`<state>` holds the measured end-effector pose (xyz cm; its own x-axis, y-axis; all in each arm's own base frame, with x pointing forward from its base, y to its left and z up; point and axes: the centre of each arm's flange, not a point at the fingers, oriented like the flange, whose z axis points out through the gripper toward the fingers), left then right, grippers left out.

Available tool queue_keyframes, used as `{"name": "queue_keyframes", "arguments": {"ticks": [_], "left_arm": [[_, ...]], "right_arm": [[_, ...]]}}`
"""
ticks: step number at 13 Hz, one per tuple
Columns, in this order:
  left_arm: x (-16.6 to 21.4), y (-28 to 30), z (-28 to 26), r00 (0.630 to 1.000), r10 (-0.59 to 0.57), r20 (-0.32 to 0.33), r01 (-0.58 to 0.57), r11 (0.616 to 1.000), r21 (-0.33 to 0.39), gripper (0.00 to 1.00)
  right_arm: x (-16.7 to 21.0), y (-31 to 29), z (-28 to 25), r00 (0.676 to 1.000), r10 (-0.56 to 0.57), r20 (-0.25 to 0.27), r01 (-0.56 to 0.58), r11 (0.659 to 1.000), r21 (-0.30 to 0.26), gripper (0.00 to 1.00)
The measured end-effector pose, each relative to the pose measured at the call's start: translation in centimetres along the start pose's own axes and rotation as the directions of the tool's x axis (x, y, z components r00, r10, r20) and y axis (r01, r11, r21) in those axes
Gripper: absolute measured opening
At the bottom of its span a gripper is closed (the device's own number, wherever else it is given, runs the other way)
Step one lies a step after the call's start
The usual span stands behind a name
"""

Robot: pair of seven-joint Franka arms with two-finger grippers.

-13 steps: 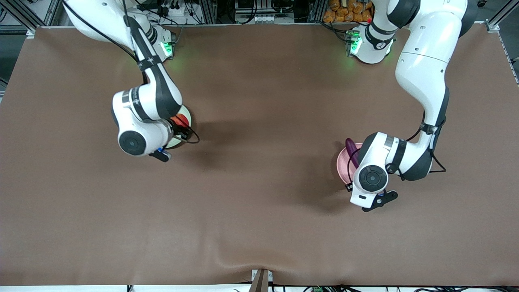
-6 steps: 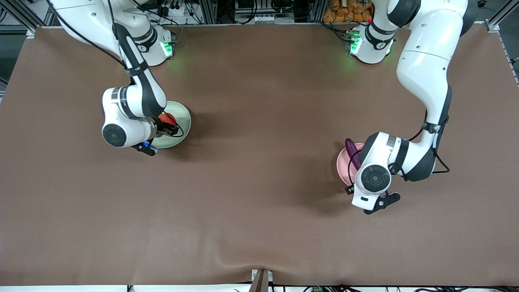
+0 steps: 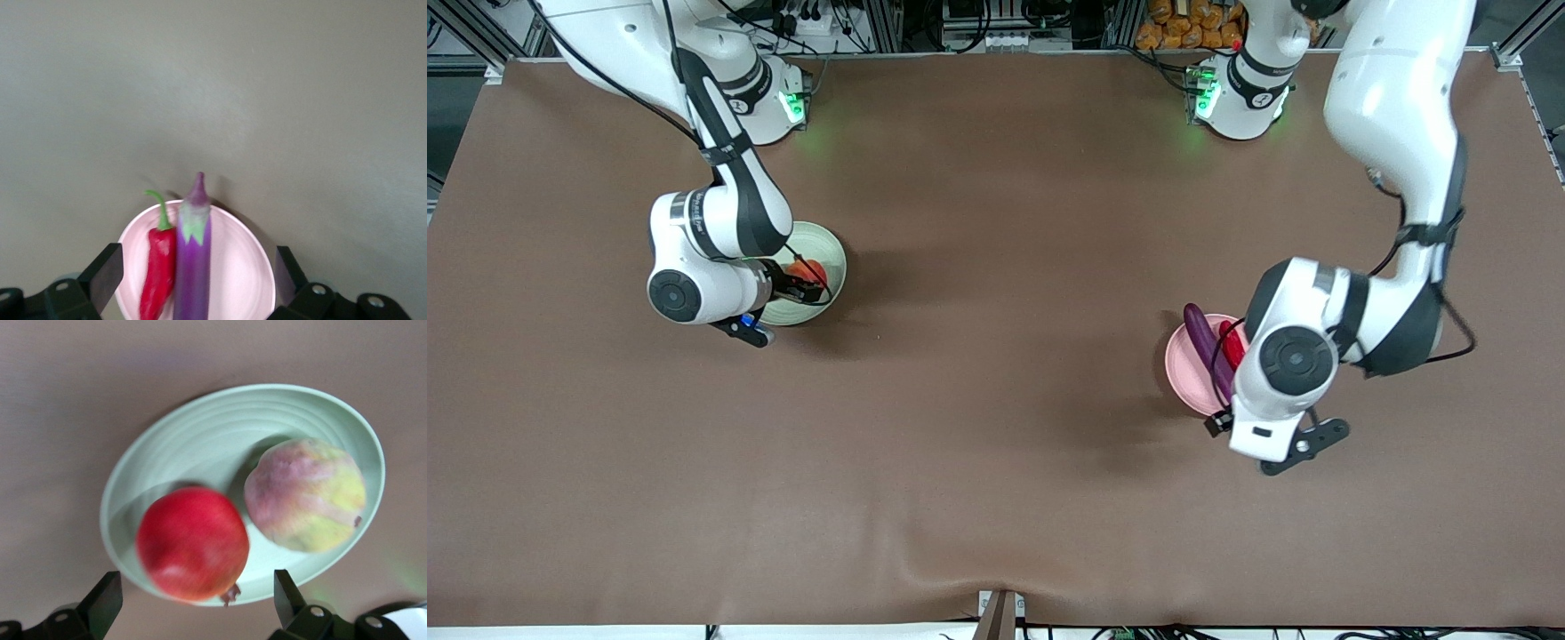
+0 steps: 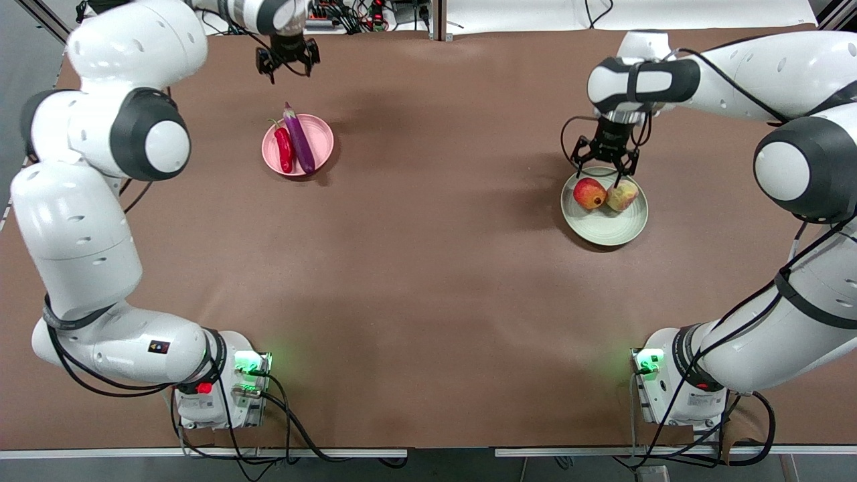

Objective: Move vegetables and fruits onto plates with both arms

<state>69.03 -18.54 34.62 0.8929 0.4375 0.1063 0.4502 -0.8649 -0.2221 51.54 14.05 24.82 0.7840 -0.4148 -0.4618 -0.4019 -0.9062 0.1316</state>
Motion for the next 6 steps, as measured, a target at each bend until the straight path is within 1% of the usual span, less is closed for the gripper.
{"name": "queue_keyframes", "arguments": {"ticks": [1, 2, 3, 5, 6], "left_arm": [[-0.1, -0.7, -1.8, 1.0, 0.009, 0.002, -0.009, 1.0, 0.004, 1.0], [-0.4, -1.5, -3.3, 1.0, 0.027, 0.015, -0.027, 1.0, 0.006, 1.0], [-0.5, -2.4, -4.8, 0.998, 0.051, 0.032, -0.051, 0.999, -0.001, 1.0], [-0.4, -5.3, -7.4, 0.99, 0.12, 0.068, -0.119, 0.993, -0.018, 1.0], [-0.5, -7.1, -8.8, 0.983, 0.168, 0.078, -0.167, 0.986, -0.02, 1.0]], "right_arm": [[-0.4, -1.0, -2.7, 1.0, -0.019, 0.002, 0.019, 1.0, 0.005, 1.0], [-1.0, -2.0, -6.0, 0.999, -0.042, -0.006, 0.042, 0.999, 0.013, 1.0], [-1.4, -3.0, -9.8, 0.997, -0.062, -0.036, 0.063, 0.997, 0.034, 1.0], [-1.9, -3.8, -17.4, 0.986, -0.081, -0.144, 0.094, 0.992, 0.086, 1.0], [-1.9, -3.3, -20.4, 0.979, -0.08, -0.188, 0.098, 0.992, 0.086, 1.0]]}}
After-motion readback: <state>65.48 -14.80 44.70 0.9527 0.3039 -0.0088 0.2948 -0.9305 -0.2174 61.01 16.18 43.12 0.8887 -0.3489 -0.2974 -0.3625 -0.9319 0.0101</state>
